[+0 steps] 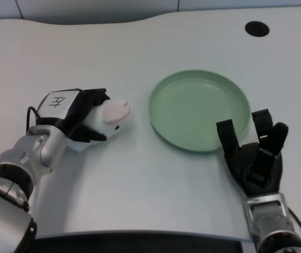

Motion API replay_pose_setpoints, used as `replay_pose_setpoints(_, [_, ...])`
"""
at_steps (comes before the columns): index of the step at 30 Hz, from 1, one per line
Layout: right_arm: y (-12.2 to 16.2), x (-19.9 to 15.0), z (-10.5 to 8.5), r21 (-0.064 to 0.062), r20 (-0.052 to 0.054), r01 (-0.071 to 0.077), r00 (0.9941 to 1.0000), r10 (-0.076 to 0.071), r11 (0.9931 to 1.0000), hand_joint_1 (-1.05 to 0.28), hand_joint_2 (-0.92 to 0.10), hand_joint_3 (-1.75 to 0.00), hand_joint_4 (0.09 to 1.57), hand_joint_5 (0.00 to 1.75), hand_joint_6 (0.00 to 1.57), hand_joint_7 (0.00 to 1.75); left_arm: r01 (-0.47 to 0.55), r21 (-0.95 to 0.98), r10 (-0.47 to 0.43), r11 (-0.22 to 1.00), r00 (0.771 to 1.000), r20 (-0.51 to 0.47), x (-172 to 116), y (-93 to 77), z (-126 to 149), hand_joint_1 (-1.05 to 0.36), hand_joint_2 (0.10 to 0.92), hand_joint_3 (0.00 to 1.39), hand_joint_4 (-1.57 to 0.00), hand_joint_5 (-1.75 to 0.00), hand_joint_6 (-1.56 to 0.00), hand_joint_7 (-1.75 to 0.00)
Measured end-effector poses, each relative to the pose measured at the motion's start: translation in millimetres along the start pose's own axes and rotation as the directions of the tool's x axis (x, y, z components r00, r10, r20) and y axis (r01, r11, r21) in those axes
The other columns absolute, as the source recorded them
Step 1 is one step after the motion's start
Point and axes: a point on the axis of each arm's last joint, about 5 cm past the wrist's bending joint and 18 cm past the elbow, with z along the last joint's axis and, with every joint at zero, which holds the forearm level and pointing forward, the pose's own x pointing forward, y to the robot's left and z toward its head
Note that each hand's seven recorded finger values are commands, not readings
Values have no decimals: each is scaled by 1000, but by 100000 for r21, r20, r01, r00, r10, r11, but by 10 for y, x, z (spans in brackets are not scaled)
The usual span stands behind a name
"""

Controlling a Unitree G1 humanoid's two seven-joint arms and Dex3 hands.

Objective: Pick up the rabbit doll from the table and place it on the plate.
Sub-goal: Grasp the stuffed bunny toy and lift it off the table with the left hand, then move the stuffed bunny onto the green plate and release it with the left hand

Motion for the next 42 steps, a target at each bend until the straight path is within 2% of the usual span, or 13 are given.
replay_pose_setpoints(8, [-2, -4, 4, -281, 68, -274, 100000, 274, 99999, -575, -921, -131, 793, 1746, 601, 1746, -1668, -3729, 1663, 99917, 99986, -187, -8, -22, 13, -292, 863, 1, -644, -1323, -768, -888])
replay_pose_setpoints(9, [-2, -4, 4, -284, 79, -279, 100000, 279, 99999, -571, -921, -143, 785, 1746, 588, 1746, -2053, -4085, 2066, 99895, 99978, 272, -8, -21, 15, -261, 839, 1, -666, -1343, -789, -899])
replay_pose_setpoints(14, [-2, -3, 5, -343, -61, -482, 99999, 482, 99998, -570, -921, -142, 786, 1746, 589, 1746, -4584, -7496, 5091, 99613, 99643, 6727, 5, 1, 53, -257, 819, 1, -701, -1321, -813, -897])
replay_pose_setpoints(18, [-2, 2, 4, -32, -292, -347, 99999, 347, 99999, -559, -921, -146, 780, 1746, 587, 1746, -10457, -8955, 11456, 99048, 98676, 11479, 92, 169, 90, -235, 796, 1, -777, -1127, -859, -806])
replay_pose_setpoints(21, [-2, 6, 2, 322, -562, 358, 99998, -356, 99999, -562, -921, -133, 781, 1746, 591, 1746, -15599, -8654, 16763, 98396, 97443, 14959, 180, 340, 132, -249, 790, 1, -803, -1070, -885, -755])
replay_pose_setpoints(27, [1, 15, -2, 585, -757, 500, 99996, -496, 99997, -562, -921, -130, 782, 1746, 592, 1746, -17056, -8839, 18345, 98137, 96861, 16777, 208, 388, 160, -250, 790, 0, -812, -1052, -900, -727])
replay_pose_setpoints(28, [0, 15, -1, 627, -784, 1007, 99992, -1002, 99993, -572, -921, -115, 790, 1746, 598, 1746, -17063, -8999, 18395, 98122, 96811, 17010, 209, 387, 163, -263, 792, 1, -800, -1156, -910, -760])
replay_pose_setpoints(30, [-6, 13, 12, 558, -659, 3549, 99935, -3545, 99935, -576, -921, -105, 794, 1746, 601, 1745, -17468, -10835, 19324, 97865, 96153, 19523, 219, 371, 208, -269, 793, 1, -786, -1224, -912, -786])
replay_pose_setpoints(31, [-9, 11, 19, 423, -461, 4301, 99906, -4299, 99907, -565, -921, -120, 795, 1746, 595, 1745, -17325, -12093, 19598, 97743, 95729, 21258, 230, 361, 247, -281, 800, 2, -752, -1299, -885, -846])
replay_pose_setpoints(35, [-14, 4, 31, 237, 565, 4785, 99884, -4786, 99885, -559, -921, -156, 777, 1746, 589, 1721, -14314, -16178, 18366, 97639, 94435, 27290, 271, 304, 408, -293, 798, 1, -726, -1377, -829, -969])
replay_pose_setpoints(38, [-23, -4, 57, 833, 3245, 4540, 99843, -4564, 99893, -560, -921, -170, 764, 1746, 591, 1699, -11926, -19635, 17818, 97326, 93137, 31750, 288, 228, 543, -295, 794, 1, -725, -1394, -803, -1025])
replay_pose_setpoints(40, [-29, -12, 73, 422, 4576, 4330, 99801, -4345, 99905, -566, -921, -137, 757, 1746, 602, 1673, -10453, -20523, 17064, 97312, 92568, 33764, 297, 188, 617, -319, 803, 4, -716, -1387, -797, -1024])
replay_pose_setpoints(42, [-33, -18, 85, -77, 5281, 4406, 99764, -4396, 99903, -567, -921, -129, 756, 1746, 607, 1666, -8779, -21098, 16039, 97354, 92015, 35721, 305, 144, 693, -325, 805, 4, -715, -1385, -798, -1020])
